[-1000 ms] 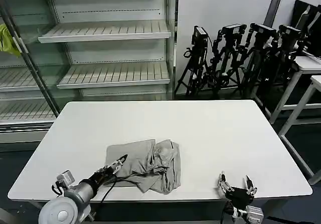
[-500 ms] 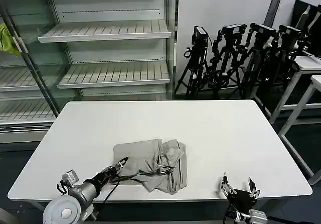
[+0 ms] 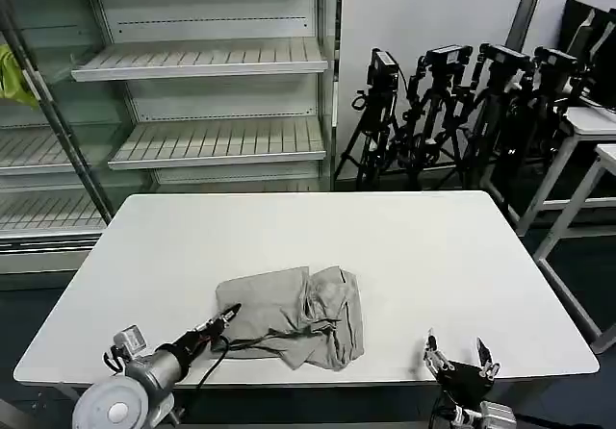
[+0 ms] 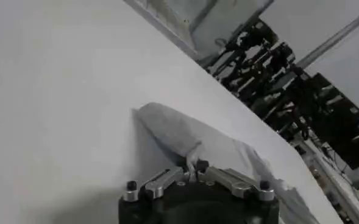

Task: Fold and organize the clothes.

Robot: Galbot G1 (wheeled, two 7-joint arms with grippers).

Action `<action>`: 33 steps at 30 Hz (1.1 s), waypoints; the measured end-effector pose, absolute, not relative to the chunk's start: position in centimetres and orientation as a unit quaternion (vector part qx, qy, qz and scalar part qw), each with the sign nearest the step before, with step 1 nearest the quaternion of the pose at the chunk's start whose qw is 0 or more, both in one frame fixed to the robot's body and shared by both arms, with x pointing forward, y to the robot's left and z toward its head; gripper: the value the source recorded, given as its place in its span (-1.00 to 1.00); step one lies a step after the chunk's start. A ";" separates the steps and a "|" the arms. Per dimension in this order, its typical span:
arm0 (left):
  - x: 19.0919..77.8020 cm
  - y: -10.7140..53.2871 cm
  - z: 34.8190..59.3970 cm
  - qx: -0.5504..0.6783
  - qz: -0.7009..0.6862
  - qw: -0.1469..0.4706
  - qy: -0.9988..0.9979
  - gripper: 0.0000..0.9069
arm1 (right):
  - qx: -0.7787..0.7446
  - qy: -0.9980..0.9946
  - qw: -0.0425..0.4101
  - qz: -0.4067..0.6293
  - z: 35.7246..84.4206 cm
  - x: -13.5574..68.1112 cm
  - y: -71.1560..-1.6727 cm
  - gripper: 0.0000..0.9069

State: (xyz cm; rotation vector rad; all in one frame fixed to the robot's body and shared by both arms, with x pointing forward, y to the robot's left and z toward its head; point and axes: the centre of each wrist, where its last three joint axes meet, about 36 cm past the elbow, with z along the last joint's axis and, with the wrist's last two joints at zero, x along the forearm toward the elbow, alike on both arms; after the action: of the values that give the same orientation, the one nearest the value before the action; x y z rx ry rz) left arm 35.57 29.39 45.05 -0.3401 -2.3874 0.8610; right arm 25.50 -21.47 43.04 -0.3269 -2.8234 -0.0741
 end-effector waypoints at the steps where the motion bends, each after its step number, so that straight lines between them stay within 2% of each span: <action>1: 35.3 29.6 45.5 -0.127 0.316 0.283 -0.897 -0.84 | -0.111 -0.982 0.149 -0.026 43.0 25.6 -21.4 1.00; 9: 34.2 35.1 50.0 -0.081 0.232 0.233 -0.941 -0.84 | -0.092 -0.984 0.148 -0.033 42.6 26.8 -20.9 1.00; 16: 33.6 42.0 56.1 -0.037 0.088 0.176 -0.980 -0.84 | -0.070 -0.986 0.145 -0.041 41.9 28.7 -20.4 1.00; 23: 33.6 44.2 60.9 -0.049 -0.067 0.156 -0.984 -0.84 | -0.053 -0.988 0.141 -0.041 41.0 30.2 -20.5 1.00; 28: 33.8 43.0 61.9 -0.074 -0.157 0.157 -0.972 -0.84 | -0.045 -0.988 0.141 -0.041 40.1 30.9 -20.2 1.00; 33: 33.9 40.4 59.8 -0.103 -0.218 0.166 -0.956 -0.84 | -0.051 -0.988 0.139 -0.034 39.6 30.3 -20.0 1.00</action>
State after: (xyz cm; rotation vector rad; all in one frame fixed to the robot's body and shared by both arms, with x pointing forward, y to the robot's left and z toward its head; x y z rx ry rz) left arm 33.88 40.41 59.85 -0.2941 -2.7228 -0.6205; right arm 30.34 -20.05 39.59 -0.1482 -2.8571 -0.0978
